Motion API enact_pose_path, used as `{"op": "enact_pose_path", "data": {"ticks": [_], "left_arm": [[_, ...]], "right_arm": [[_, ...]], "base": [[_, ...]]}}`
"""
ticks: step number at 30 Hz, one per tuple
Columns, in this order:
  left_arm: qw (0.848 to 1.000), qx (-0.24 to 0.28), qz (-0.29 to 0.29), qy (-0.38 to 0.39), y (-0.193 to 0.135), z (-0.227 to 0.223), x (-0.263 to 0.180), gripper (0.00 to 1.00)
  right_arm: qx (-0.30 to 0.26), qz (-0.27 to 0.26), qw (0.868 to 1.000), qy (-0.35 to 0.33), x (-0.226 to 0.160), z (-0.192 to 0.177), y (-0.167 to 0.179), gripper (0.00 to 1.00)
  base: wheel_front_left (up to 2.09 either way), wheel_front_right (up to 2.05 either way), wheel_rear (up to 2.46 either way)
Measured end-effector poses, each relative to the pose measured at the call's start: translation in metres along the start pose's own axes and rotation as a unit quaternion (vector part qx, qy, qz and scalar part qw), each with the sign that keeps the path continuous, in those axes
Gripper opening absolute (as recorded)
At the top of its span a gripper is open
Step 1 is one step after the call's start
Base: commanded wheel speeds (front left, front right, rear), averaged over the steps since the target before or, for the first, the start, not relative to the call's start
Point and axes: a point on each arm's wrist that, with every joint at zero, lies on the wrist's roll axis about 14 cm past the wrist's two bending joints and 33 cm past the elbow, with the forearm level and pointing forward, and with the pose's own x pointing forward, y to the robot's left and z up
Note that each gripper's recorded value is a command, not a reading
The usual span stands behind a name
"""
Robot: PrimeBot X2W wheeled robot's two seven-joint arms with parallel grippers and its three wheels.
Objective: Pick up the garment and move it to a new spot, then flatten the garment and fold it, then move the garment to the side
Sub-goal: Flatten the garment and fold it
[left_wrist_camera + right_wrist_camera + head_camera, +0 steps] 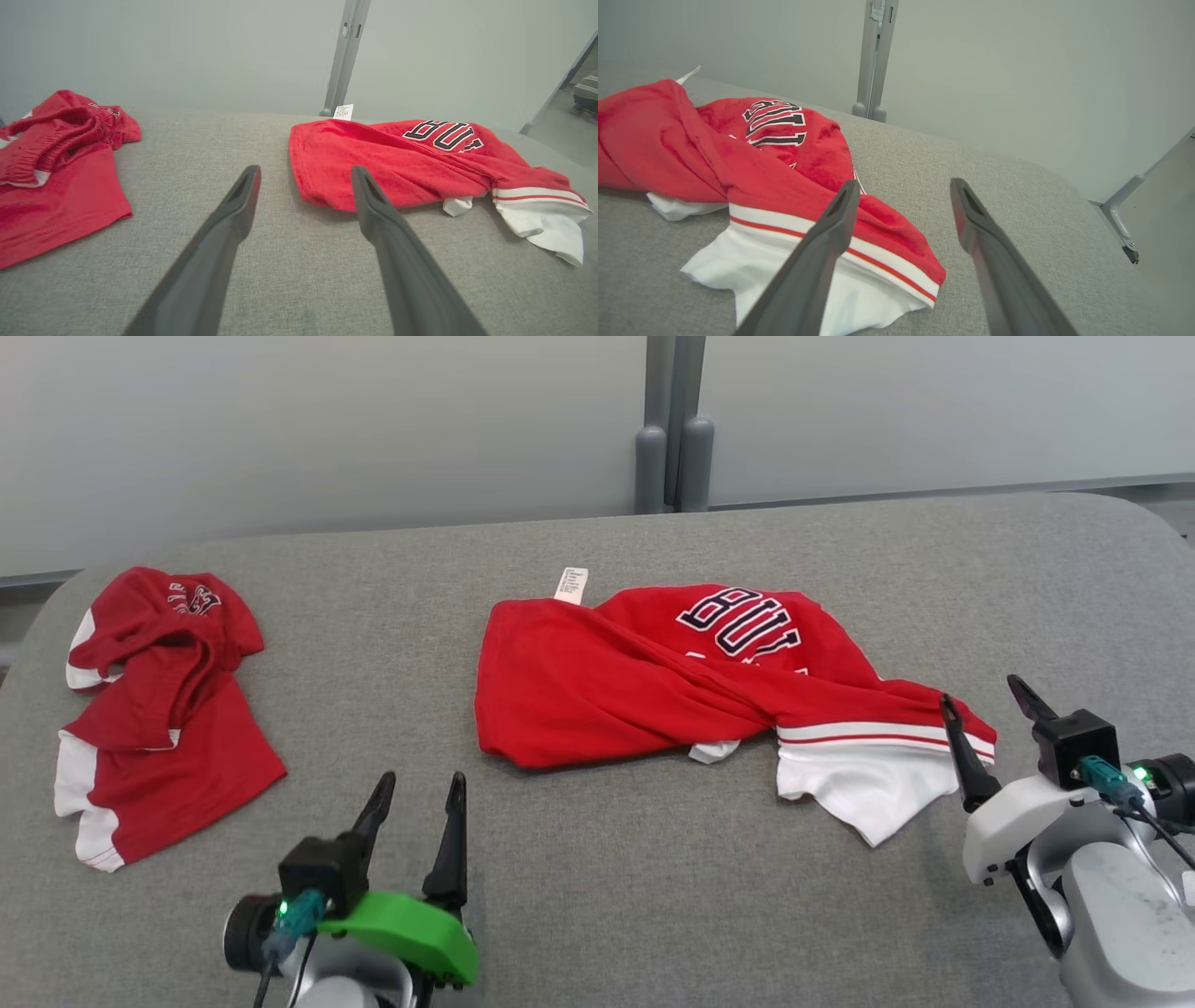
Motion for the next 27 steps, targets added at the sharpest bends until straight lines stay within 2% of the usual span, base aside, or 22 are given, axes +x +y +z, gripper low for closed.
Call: {"op": "enact_pose_path", "data": {"ticks": [9,17,27], "left_arm": [[0.997,0.044,-0.061,0.03,-0.022,0.007,0.068,1.0],[0.992,0.06,-0.067,0.084,-0.016,-0.004,0.124,1.0],[0.976,0.106,-0.127,0.14,-0.044,-0.032,0.165,1.0]], "right_arm": [[0.024,0.0,1.0,-0.009,-0.005,0.001,0.019,1.0],[0.035,-0.004,0.999,0.006,-0.007,-0.012,0.023,1.0],[0.039,-0.018,0.999,0.032,-0.008,-0.033,0.016,1.0]], "base": [[0.0,0.0,0.0],[0.0,0.0,0.0],[0.0,0.0,0.0]]}}
